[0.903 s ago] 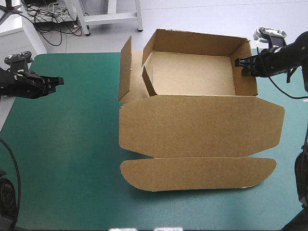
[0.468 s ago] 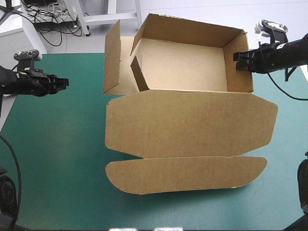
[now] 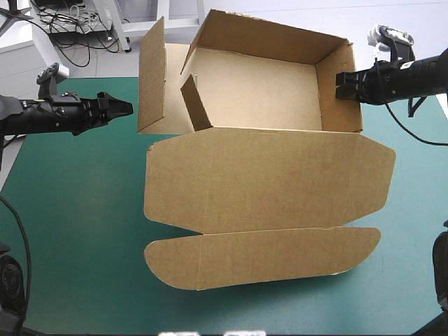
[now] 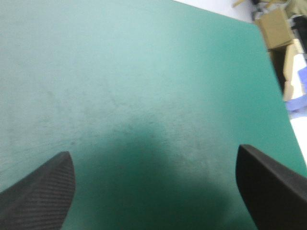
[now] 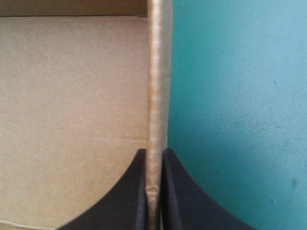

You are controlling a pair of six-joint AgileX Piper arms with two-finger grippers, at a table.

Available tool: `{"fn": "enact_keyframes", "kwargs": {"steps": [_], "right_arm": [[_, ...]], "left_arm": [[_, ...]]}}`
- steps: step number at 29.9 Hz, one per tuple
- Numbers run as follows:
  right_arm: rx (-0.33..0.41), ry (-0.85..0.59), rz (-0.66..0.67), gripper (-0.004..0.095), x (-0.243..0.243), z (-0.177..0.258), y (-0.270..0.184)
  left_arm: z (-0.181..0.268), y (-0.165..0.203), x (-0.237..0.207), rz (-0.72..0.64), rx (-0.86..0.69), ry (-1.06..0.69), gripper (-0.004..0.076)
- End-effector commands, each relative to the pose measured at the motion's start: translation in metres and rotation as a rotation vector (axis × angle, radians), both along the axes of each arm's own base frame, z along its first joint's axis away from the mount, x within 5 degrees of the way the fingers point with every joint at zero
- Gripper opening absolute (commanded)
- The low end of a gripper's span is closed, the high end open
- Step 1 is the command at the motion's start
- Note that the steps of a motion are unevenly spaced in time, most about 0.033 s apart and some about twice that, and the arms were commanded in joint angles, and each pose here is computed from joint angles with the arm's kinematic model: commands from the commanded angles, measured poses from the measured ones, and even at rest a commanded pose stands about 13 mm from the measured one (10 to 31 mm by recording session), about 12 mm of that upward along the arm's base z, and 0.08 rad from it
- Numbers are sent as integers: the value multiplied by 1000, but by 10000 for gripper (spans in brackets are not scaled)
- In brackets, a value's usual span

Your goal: Fold the box

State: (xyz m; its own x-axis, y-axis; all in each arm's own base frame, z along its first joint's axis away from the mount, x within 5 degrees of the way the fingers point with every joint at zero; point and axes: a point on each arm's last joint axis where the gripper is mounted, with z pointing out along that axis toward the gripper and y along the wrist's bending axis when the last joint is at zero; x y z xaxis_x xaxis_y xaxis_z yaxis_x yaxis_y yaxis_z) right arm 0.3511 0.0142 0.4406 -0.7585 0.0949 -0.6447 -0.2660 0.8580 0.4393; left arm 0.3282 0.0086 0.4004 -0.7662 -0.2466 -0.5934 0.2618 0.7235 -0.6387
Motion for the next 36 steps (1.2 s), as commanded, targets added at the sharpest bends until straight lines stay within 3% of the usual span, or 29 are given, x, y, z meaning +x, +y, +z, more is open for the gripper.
{"fn": "enact_keyframes", "kwargs": {"steps": [1, 6, 20, 30, 36], "right_arm": [[59, -78, 28, -1, -18, 28, 6], [60, -65, 70, 0, -14, 23, 21], [9, -45, 145, 0, 24, -17, 77], [83, -103, 156, 0, 38, -27, 114], [81, -86, 195, 0, 43, -42, 137]], "left_arm": [[34, -15, -14, -74, -170, -116, 650], [39, -21, -20, -143, -242, -105, 650], [48, -40, -34, -201, -190, -128, 640], [50, -47, -38, -222, -190, -130, 640], [50, -66, -41, -290, -201, -125, 632]]}}
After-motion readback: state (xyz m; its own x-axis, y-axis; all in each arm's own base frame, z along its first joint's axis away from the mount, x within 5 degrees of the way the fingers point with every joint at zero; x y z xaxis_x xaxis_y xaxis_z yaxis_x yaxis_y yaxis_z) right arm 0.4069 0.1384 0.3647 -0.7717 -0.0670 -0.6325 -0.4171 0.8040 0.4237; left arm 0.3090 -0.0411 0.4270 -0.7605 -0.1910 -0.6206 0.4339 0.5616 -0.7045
